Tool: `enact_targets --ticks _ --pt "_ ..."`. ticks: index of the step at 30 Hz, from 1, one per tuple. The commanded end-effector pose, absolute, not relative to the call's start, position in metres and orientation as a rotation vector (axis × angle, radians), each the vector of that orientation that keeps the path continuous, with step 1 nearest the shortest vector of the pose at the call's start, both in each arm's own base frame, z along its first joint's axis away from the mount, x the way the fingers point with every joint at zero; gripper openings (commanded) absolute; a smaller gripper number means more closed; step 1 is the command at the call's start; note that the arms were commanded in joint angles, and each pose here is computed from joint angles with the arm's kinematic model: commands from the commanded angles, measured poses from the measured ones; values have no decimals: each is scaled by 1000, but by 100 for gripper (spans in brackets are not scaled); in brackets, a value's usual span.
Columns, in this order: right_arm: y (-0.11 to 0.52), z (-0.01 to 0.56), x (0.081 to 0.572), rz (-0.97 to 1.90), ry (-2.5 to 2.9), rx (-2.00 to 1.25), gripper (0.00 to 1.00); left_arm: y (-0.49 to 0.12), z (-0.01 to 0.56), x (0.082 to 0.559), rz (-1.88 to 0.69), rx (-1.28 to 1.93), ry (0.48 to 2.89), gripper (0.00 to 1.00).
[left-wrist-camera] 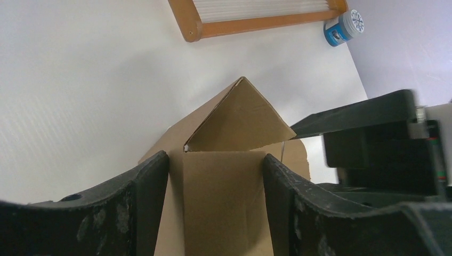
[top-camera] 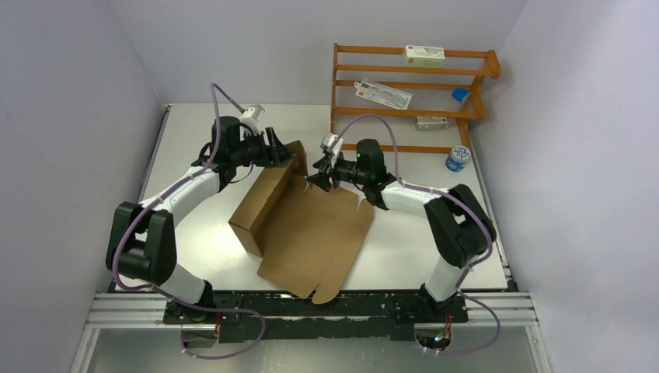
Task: Fold the paper box
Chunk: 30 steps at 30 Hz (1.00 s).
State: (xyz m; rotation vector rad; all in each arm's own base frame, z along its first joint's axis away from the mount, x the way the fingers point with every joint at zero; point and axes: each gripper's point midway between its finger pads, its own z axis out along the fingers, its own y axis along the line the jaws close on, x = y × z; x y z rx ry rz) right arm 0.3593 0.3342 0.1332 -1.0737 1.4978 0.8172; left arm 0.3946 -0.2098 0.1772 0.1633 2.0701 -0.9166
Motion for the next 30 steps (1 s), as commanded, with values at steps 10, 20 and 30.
enact_targets --ticks 10,20,30 --pt "316 207 364 872 1487 -956 56 -216 183 393 -868 221 2074 64" --pt "339 193 377 537 1545 -668 56 -217 195 390 -804 230 2053 65" --pt "334 171 374 436 1582 -637 43 -215 191 388 -764 226 2073 66"
